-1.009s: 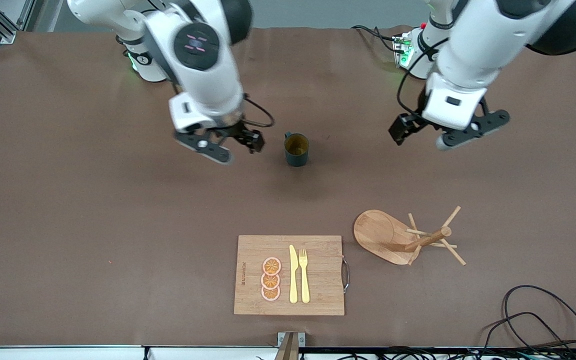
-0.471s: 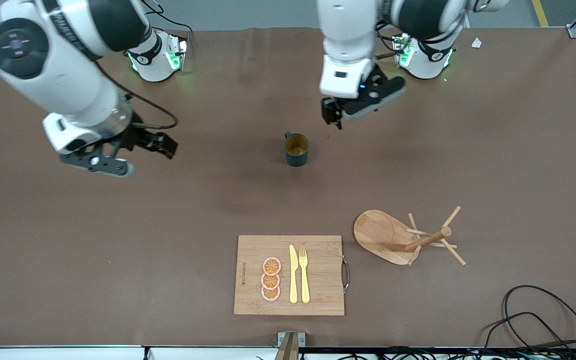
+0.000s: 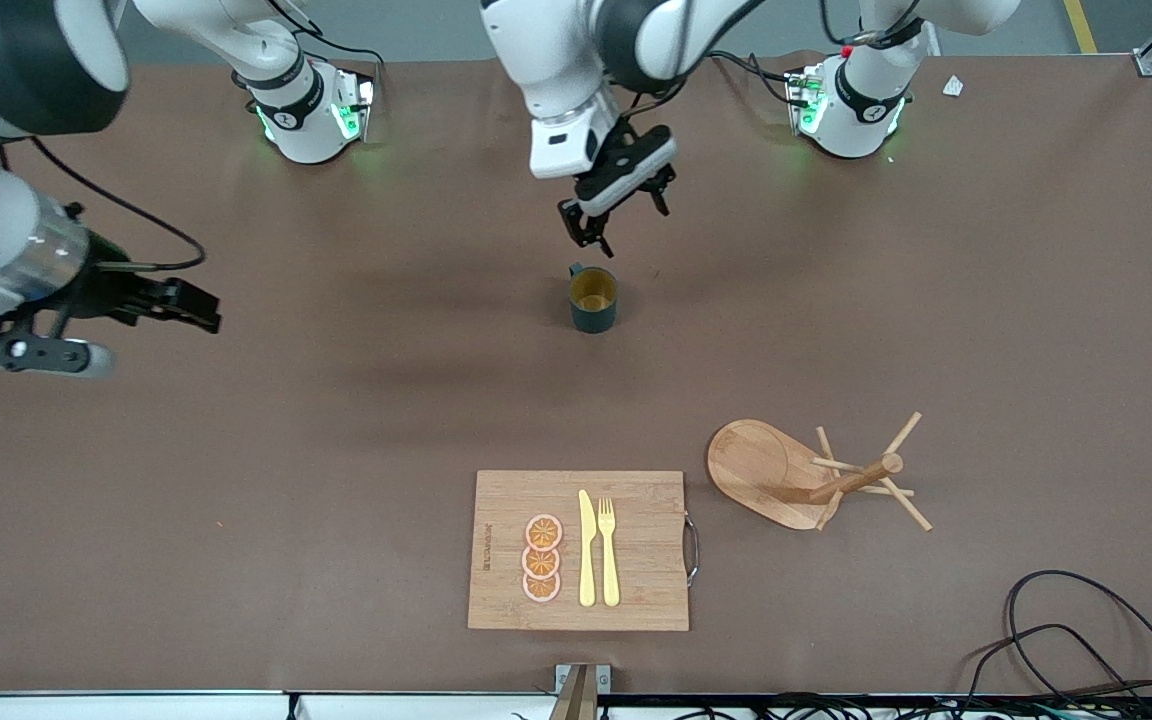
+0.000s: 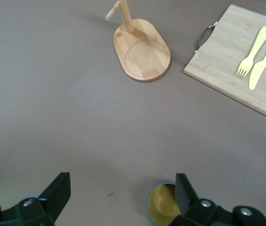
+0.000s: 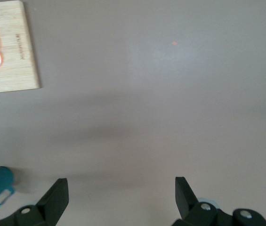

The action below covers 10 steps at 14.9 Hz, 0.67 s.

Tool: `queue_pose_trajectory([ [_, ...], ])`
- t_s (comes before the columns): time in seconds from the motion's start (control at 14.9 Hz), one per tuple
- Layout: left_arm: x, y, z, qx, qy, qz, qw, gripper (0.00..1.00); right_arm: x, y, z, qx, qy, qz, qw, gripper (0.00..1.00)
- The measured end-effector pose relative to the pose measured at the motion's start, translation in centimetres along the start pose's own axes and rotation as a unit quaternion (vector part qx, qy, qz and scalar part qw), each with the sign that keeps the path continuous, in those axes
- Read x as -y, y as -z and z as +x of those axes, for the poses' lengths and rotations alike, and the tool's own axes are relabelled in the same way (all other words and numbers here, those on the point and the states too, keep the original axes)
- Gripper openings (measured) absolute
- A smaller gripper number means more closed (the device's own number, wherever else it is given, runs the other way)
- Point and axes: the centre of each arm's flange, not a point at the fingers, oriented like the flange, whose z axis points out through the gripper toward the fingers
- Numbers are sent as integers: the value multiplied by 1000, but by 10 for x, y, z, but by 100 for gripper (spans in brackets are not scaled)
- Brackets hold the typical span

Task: Pass cup and hang on rack
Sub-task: 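Lower the left gripper onto the mug handle and close it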

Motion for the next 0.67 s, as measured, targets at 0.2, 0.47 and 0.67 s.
queue_pose_trajectory([
  [0.2, -13, -26, -80, -49, 14, -5, 999, 98, -48, 9, 2, -8, 31, -19, 999, 100],
  [0.47, -21, -75, -155, -97, 40, -10, 994, 97, -93, 18, -4, -11, 64, -34, 997, 100],
  [0.67, -23, -114, -193, -119, 45, -8, 992, 97, -123, 24, -8, -17, 92, -33, 995, 100],
])
